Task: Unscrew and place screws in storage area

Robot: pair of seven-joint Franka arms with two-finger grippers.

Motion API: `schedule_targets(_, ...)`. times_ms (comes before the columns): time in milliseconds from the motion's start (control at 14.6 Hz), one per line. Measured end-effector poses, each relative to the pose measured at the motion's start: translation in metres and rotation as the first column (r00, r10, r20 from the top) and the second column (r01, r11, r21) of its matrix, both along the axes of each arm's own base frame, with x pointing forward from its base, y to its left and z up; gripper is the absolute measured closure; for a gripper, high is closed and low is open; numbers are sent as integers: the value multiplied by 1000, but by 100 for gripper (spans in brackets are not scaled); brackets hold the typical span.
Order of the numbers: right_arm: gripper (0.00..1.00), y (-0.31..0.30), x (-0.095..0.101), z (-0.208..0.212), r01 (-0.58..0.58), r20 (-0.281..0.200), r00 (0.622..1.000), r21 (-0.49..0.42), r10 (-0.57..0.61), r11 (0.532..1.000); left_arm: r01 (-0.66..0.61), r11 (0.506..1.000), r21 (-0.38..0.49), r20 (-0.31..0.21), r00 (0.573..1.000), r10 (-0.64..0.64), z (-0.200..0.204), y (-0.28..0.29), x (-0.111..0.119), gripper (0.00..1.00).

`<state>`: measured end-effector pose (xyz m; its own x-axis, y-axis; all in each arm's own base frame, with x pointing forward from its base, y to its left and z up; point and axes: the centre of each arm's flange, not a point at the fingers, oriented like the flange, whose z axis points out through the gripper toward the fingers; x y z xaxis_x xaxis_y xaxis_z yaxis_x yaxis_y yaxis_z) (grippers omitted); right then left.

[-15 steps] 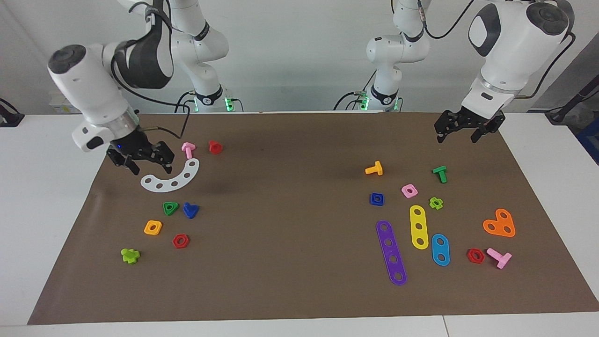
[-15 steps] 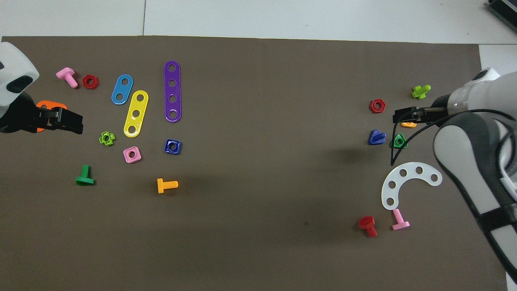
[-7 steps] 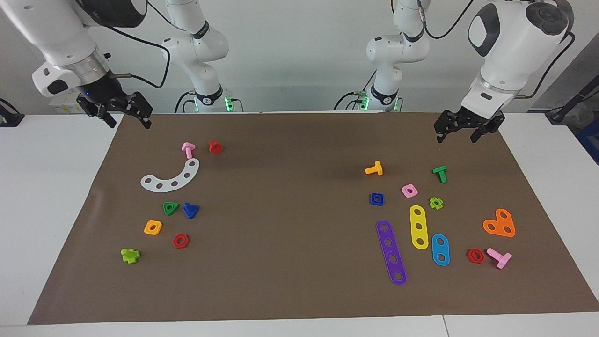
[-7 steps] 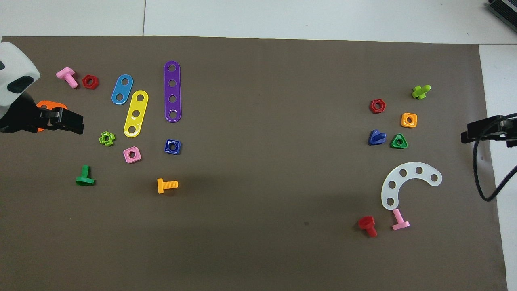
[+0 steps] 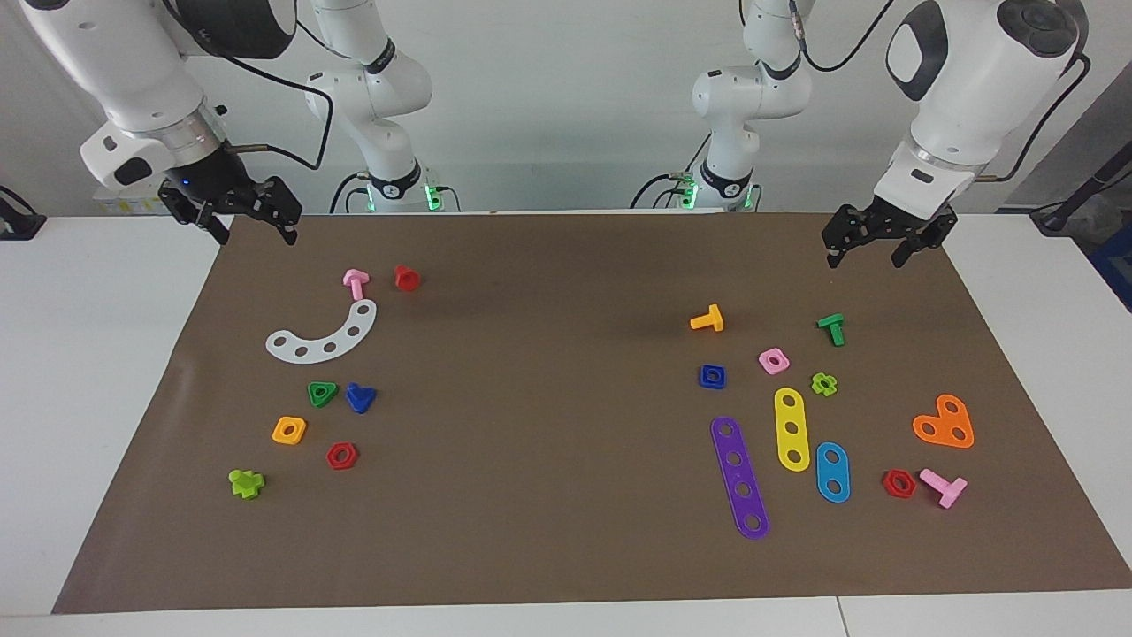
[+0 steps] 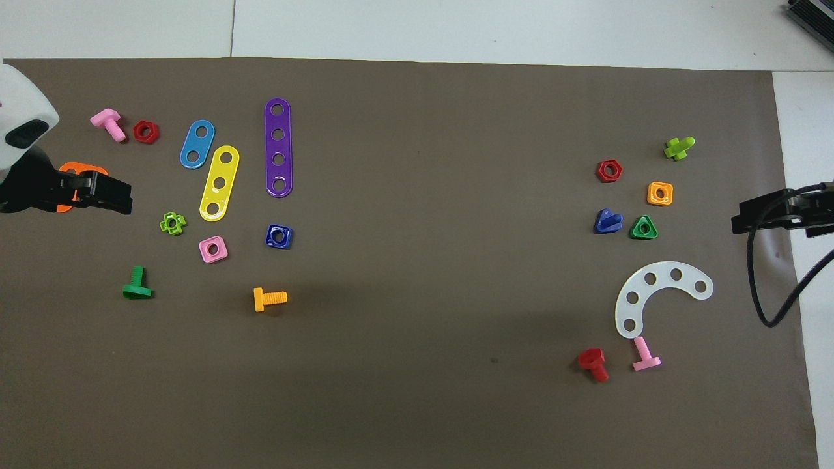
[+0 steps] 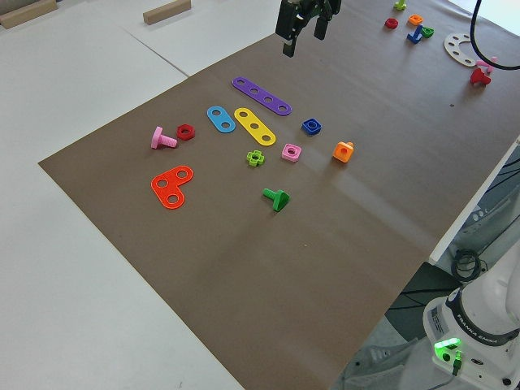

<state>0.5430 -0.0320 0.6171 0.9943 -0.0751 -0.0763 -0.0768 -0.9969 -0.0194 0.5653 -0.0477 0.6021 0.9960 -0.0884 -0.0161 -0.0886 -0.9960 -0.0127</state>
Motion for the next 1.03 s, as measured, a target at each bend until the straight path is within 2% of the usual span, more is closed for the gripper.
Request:
schedule_targets(137, 0, 9, -1, 0, 16, -11, 1000, -3, -16, 1000, 0, 1000, 0, 0, 1000, 0, 2, 0, -1, 0)
schedule_targets(1030, 0, 9, -2, 4, 26, -3, 1000, -4, -26, 1000, -7, 1000, 2, -23, 1000, 7, -1, 4, -3, 0)
